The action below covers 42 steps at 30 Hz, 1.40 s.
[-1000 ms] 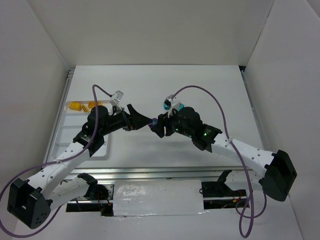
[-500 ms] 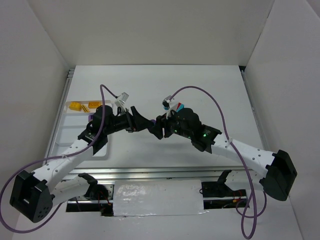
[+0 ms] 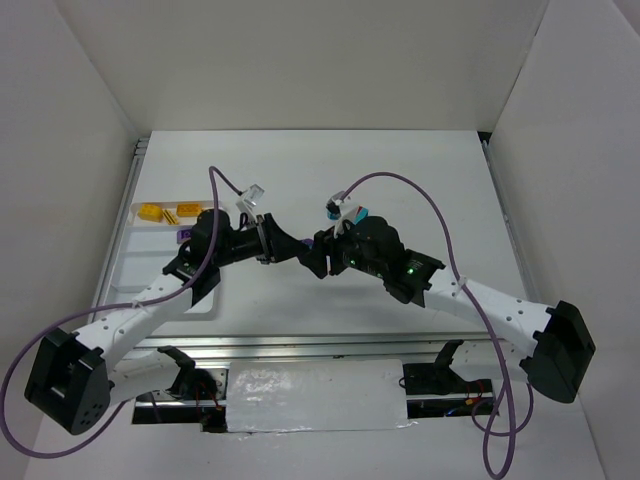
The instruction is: Sort the legos into containers by color
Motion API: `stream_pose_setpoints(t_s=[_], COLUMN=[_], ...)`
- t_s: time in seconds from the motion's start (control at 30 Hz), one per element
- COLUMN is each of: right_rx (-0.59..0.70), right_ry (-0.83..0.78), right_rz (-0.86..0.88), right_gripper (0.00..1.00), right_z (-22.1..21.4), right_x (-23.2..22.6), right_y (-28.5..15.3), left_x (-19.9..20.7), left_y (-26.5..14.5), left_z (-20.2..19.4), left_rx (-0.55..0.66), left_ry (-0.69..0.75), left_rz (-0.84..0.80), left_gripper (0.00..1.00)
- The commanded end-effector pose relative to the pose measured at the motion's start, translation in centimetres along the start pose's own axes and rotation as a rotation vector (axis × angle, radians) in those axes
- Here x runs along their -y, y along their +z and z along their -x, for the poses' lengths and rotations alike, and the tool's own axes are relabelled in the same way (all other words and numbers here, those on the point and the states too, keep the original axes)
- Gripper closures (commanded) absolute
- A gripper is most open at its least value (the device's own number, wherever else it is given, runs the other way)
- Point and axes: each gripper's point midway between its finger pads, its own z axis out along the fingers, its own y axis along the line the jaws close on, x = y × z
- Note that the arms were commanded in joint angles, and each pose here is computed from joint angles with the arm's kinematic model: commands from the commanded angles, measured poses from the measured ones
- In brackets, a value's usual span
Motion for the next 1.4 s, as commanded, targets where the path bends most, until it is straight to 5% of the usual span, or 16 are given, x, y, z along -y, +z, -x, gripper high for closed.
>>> stream_pose_setpoints(t_s=[0.0, 0.07, 0.2, 0.3, 0.47, 0.7, 1.37], right_rx=[0.148, 0.143, 0.113, 0.113, 0.183, 0.110, 0.068], right_ry=[-0.007, -0.021, -0.060, -0.084, -0.084, -0.023, -0.024], right_rz=[0.126, 0.145, 0.149, 0.316, 0.366, 0.772, 0.758], right_gripper=[0.56, 0.01, 0.00, 0.00, 0.00, 0.15, 0.41], right_z=[4.4, 4.0, 2.9, 3.0, 4.3, 4.3, 4.0], right_x=[-3.2, -3.3, -1.6, -2.1, -1.2, -6.5, -8.8], right_y=[-1.3, -1.5, -3.3, -6.6, -10.2, -13.3, -11.0], left_x=[3.0, 3.4, 4.1, 4.6, 8.7, 11.8, 12.9], left_y=[-0.6, -1.1, -2.1, -3.1, -4.4, -6.0, -6.5], left_z=[0.7, 1.5, 2.5, 2.7, 0.6, -1.9, -2.3], left_rx=[-0.004, 0.026, 0.041, 0.046, -0.033, -0.086, -0.092], left_ry=[0.106, 0.155, 0.237, 0.302, 0.419, 0.483, 0.510], left_rz=[-0.082, -0.069, -0.032, -0.022, -0.262, -0.515, -0.564], left_gripper=[1.00, 1.00, 1.00, 1.00, 1.00, 1.00, 1.00])
